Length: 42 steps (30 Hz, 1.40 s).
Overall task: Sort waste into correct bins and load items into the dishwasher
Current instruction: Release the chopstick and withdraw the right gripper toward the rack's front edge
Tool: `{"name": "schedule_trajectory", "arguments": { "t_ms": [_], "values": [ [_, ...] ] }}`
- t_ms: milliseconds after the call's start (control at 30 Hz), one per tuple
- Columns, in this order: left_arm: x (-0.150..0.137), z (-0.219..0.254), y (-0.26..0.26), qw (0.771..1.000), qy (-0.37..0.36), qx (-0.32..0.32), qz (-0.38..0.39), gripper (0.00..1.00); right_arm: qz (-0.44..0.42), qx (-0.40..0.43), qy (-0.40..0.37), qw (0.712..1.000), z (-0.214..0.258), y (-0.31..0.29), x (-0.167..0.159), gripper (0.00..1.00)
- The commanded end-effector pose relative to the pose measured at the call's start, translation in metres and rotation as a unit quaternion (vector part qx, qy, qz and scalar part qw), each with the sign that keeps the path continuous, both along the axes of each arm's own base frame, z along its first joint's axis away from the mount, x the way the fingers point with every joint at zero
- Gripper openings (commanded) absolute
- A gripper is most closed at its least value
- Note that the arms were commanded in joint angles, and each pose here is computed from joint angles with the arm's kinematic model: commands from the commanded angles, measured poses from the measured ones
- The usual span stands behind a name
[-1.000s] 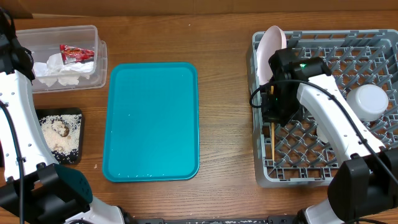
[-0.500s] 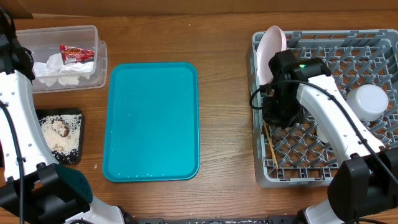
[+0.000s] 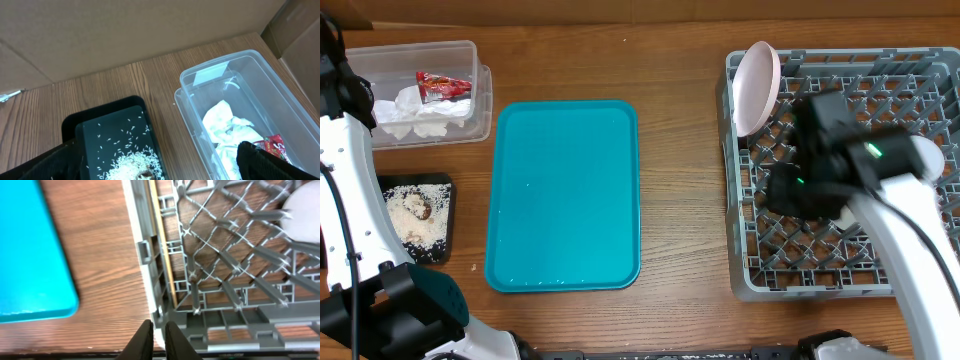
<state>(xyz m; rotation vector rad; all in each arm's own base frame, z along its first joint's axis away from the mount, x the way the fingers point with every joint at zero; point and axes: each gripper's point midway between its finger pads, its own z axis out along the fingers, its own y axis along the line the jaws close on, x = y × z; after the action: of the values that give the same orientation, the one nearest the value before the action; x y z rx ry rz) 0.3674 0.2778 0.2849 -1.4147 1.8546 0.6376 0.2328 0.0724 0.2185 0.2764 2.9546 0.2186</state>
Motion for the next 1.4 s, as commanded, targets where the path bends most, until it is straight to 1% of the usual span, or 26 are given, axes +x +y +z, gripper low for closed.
{"name": "schedule_trajectory", "arguments": {
  "t_ms": [0,33,67,133,167,200,333,433,533,600,767,833,967,1133,1367],
  "values": [
    [0.003,0.000,-0.003,1.000,0.010,0.007,-0.006,1.00,-0.080,-0.022,-0.062,0.995,0.030,-0.023,-0.012,0.12],
    [0.003,0.000,-0.003,1.000,0.010,0.007,-0.006,1.00,-0.123,-0.044,-0.080,0.988,0.037,-0.038,-0.018,0.13],
    [0.003,0.000,-0.003,1.000,0.010,0.007,-0.006,1.00,-0.146,-0.054,-0.092,0.984,0.041,-0.045,-0.021,0.16],
    [0.003,0.000,-0.003,1.000,0.010,0.007,-0.006,1.00,-0.200,-0.064,-0.128,0.969,0.054,-0.061,-0.030,0.40],
    [0.003,-0.001,-0.003,1.000,0.010,0.007,-0.006,1.00,-0.213,-0.059,-0.143,0.965,0.059,-0.064,-0.033,0.71],
    [0.003,0.000,-0.003,1.000,0.010,0.007,-0.006,1.00,-0.216,-0.050,-0.159,0.962,0.065,-0.064,-0.036,1.00],
    [0.003,0.000,-0.003,1.000,0.010,0.007,-0.006,1.00,-0.221,-0.032,-0.200,0.954,0.080,-0.067,-0.045,1.00],
    [0.003,0.000,-0.003,1.000,0.010,0.007,-0.006,1.00,-0.247,-0.034,-0.222,0.943,0.087,-0.076,-0.051,1.00],
    [0.003,-0.001,-0.003,1.000,0.010,0.007,-0.006,1.00,-0.298,-0.040,-0.248,0.921,0.095,-0.091,-0.062,1.00],
    [0.003,0.000,-0.003,1.000,0.010,0.007,-0.006,1.00,-0.317,-0.037,-0.270,0.909,0.102,-0.099,-0.070,1.00],
    [0.003,0.000,-0.003,1.000,0.010,0.007,-0.006,1.00,-0.332,-0.030,-0.318,0.887,0.117,-0.112,-0.090,1.00],
    [0.003,0.000,-0.003,1.000,0.010,0.007,-0.006,1.00,-0.333,-0.023,-0.326,0.884,0.119,-0.112,-0.095,1.00],
    [0.003,-0.001,-0.003,1.000,0.010,0.007,-0.006,1.00,-0.329,-0.017,-0.322,0.888,0.117,-0.111,-0.099,1.00],
    [0.003,0.000,-0.003,1.000,0.010,0.007,-0.006,1.00,-0.329,0.013,-0.353,0.876,0.131,-0.104,-0.084,1.00],
    [0.003,0.000,-0.003,1.000,0.010,0.007,-0.006,1.00,-0.329,0.011,-0.350,0.877,0.130,-0.105,-0.085,1.00]
  ]
}}
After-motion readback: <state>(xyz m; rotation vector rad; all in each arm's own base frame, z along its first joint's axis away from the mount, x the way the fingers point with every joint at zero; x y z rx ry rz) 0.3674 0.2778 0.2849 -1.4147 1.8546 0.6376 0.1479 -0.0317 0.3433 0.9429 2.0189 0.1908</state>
